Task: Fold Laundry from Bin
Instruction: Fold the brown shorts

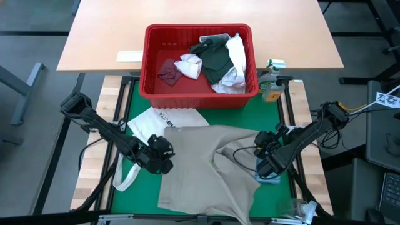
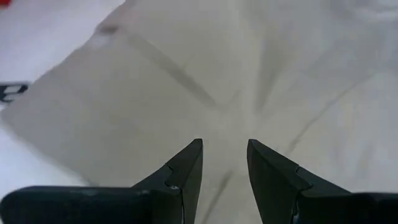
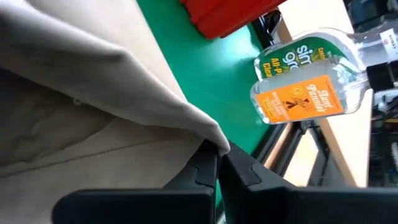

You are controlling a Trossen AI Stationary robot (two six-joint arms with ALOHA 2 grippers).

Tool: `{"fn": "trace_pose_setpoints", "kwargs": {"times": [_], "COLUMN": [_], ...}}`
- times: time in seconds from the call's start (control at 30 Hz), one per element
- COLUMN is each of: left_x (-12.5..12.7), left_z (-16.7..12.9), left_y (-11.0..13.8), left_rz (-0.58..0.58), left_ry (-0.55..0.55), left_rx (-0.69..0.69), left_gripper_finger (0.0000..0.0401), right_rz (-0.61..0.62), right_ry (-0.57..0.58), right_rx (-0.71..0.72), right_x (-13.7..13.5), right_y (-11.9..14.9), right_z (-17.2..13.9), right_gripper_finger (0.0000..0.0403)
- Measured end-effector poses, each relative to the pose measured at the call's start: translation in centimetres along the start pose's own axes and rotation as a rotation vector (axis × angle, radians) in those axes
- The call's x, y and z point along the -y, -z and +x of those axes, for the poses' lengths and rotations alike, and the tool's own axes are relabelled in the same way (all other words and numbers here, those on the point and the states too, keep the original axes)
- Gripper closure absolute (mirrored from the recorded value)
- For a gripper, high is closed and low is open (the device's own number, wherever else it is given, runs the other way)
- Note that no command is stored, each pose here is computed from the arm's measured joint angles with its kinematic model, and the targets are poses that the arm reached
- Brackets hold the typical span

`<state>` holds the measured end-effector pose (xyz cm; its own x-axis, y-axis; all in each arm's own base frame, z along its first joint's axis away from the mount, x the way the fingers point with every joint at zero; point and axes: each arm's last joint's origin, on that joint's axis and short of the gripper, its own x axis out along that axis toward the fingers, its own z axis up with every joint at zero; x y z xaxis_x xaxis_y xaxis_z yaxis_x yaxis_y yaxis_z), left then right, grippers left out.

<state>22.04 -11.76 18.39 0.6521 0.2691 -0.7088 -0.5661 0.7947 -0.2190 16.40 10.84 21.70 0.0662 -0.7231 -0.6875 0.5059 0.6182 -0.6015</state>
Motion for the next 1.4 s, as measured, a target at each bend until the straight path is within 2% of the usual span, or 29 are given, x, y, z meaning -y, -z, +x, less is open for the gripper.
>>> {"fn": "trace_pose_setpoints", "kwargs": {"times": [0.2, 0.33, 0.5, 0.73, 0.83, 1.0, 1.13, 1.3, 1.4], "left_x": [-2.2, -3.3, -3.4, -3.4, -3.4, -3.4, -3.4, -3.4, -3.3], "left_z": [1.1, 1.8, 2.1, 2.2, 2.2, 2.2, 2.2, 2.2, 2.2], "left_y": [2.0, 3.1, 3.4, 3.4, 3.4, 3.4, 3.4, 3.4, 3.4], "left_rz": [0.008, -0.047, -0.096, -0.1, -0.1, -0.1, -0.1, -0.1, -0.104], "left_ry": [-0.063, -0.069, -0.014, -0.008, -0.009, -0.009, -0.009, -0.009, -0.004], "left_rx": [-0.035, -0.034, -0.009, -0.007, -0.006, -0.007, -0.006, -0.006, -0.004], "left_gripper_finger": [0.028, 0.028, 0.028, 0.028, 0.028, 0.028, 0.028, 0.028, 0.028], "right_rz": [-0.034, -0.036, -0.037, -0.045, -0.084, -0.118, -0.206, -0.242, -0.2], "right_ry": [0.032, 0.035, 0.035, 0.035, 0.03, 0.03, -0.01, -0.123, -0.189], "right_rx": [-0.008, -0.009, -0.009, -0.011, -0.03, -0.035, -0.065, -0.068, -0.046], "right_x": [0.0, 0.0, 0.0, 0.0, 0.0, 0.0, 0.0, 1.4, 2.9], "right_y": [0.6, 0.7, 0.7, 0.7, 0.7, 0.8, 0.3, -0.7, -0.8], "right_z": [0.8, 0.9, 0.9, 0.9, 0.9, 0.9, 0.2, -1.4, -2.0], "right_gripper_finger": [0.0397, 0.0397, 0.0397, 0.0394, 0.0375, 0.032, 0.0284, 0.0271, 0.027]}}
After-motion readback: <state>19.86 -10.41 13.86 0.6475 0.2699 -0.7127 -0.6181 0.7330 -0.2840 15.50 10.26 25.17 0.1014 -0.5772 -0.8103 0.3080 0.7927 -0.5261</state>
